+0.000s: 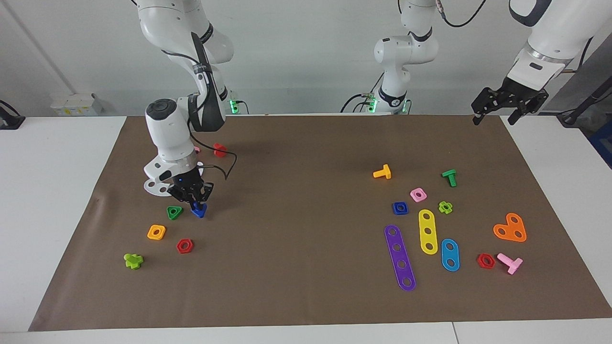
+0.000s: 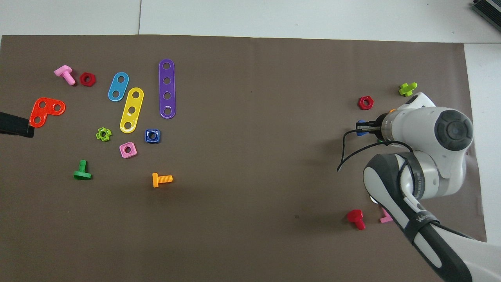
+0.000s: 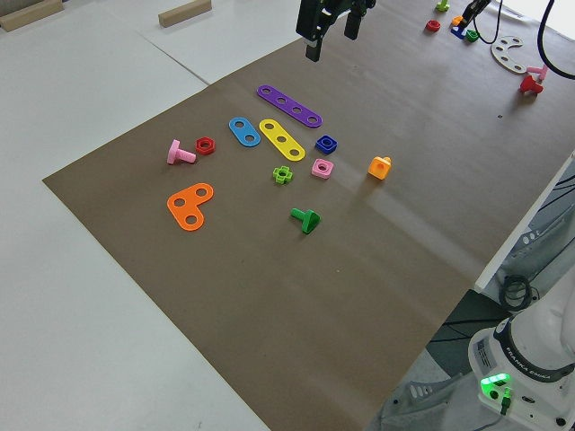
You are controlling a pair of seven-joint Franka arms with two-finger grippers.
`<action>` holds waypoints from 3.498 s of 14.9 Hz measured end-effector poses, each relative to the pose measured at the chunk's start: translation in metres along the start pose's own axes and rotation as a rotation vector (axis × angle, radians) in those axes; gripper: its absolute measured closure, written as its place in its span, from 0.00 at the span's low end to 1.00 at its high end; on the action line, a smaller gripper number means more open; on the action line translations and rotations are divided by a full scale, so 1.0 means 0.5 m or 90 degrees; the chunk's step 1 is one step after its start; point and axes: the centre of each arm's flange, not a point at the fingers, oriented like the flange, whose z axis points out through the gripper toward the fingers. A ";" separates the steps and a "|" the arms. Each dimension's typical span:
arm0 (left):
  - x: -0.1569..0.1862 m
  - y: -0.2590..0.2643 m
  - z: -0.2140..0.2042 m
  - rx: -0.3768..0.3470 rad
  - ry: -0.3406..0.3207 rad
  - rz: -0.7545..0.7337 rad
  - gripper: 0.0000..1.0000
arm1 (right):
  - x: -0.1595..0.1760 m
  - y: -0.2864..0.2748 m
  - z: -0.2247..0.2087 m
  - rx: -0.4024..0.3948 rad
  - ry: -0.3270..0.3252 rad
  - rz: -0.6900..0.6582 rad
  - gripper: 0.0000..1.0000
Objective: Unscrew and place screws in storage area
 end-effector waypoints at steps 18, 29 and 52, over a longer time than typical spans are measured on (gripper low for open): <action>0.000 0.000 0.000 0.000 0.000 0.000 0.00 | 0.003 0.023 -0.021 -0.001 -0.006 -0.004 0.02; 0.000 0.000 0.000 0.000 0.000 0.000 0.00 | 0.155 0.084 -0.433 -0.022 -0.088 0.053 0.00; 0.000 0.000 0.000 0.000 0.000 0.000 0.00 | 0.079 0.086 -0.632 -0.028 -0.177 0.030 0.00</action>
